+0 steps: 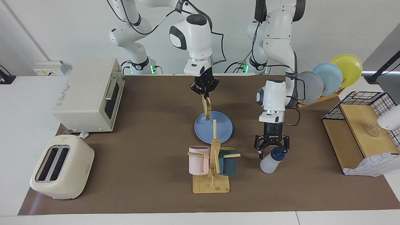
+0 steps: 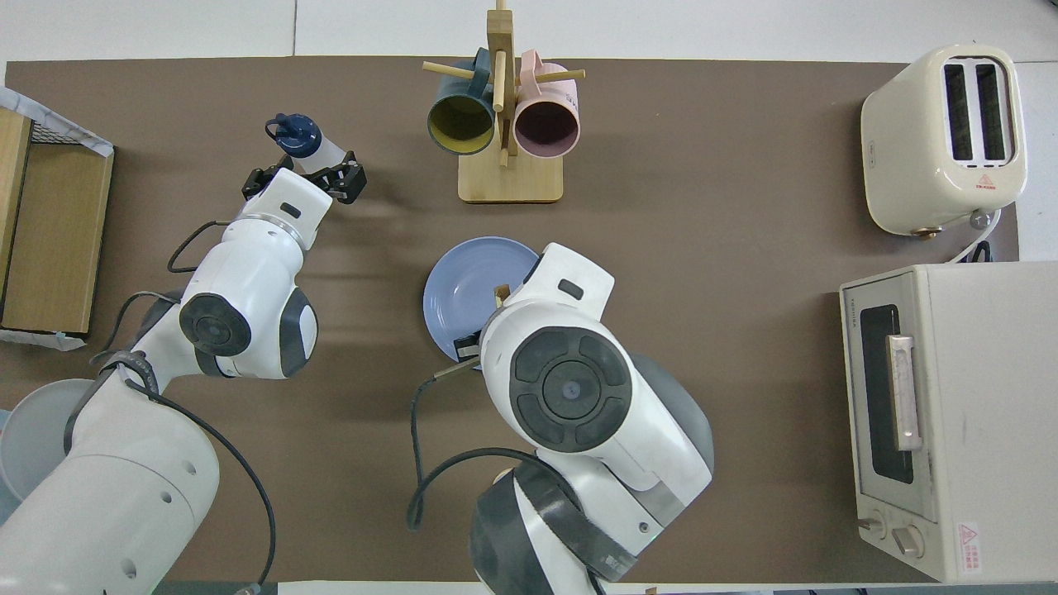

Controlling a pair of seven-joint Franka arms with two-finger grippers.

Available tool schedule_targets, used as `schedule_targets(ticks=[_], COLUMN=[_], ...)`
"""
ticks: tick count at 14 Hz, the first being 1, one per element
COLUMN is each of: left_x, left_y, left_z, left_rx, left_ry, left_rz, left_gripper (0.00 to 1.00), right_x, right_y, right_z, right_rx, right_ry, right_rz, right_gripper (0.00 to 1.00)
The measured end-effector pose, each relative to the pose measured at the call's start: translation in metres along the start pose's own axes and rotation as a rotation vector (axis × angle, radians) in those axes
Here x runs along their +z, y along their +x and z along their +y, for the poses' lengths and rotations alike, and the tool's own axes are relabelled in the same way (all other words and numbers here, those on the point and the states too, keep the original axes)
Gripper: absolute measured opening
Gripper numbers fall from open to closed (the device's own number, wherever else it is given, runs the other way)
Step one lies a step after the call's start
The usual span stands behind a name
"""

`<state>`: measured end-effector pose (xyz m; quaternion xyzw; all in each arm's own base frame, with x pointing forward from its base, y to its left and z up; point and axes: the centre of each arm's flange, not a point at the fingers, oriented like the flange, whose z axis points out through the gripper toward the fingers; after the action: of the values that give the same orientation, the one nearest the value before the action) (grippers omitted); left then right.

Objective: Put bread on plate and add seasoning
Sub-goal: 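Carry the bread slice over the blue plate with the right gripper, then lower the bread onto the blue plate and open the right gripper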

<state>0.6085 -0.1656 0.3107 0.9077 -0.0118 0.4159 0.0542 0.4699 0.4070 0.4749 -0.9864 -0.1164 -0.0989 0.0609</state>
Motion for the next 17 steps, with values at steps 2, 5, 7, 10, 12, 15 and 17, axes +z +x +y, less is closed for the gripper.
schedule_targets(ticks=[2,5,7,10,12,15,17], left_x=[0.001,0.003,0.004,0.009,0.011,0.015,0.016], left_y=[0.003,0.003,0.002,-0.002,-0.001,-0.002,-0.001], left_z=[-0.003,-0.004,-0.004,-0.004,-0.003,-0.002,-0.002], left_rx=[-0.007,-0.009,-0.008,-0.003,-0.001,0.001,0.002], left_ry=[0.006,0.010,0.011,0.013,0.013,0.014,0.014], left_rz=[0.006,0.006,0.004,-0.001,0.000,0.001,0.001], left_gripper=[1.00,1.00,1.00,1.00,1.00,1.00,1.00], right_x=[0.010,0.020,0.033,0.054,0.059,0.067,0.074], right_y=[0.000,0.003,0.003,0.003,0.008,0.011,0.012], right_z=[-0.007,-0.008,-0.010,-0.017,-0.007,0.013,0.027], right_rx=[0.016,0.021,0.034,0.053,0.069,0.086,0.094], right_ry=[0.011,0.022,0.040,0.057,0.050,0.034,0.020], right_rz=[0.013,0.031,0.052,0.064,0.062,0.050,0.037], right_gripper=[0.07,0.07,0.07,0.07,0.07,0.07,0.07])
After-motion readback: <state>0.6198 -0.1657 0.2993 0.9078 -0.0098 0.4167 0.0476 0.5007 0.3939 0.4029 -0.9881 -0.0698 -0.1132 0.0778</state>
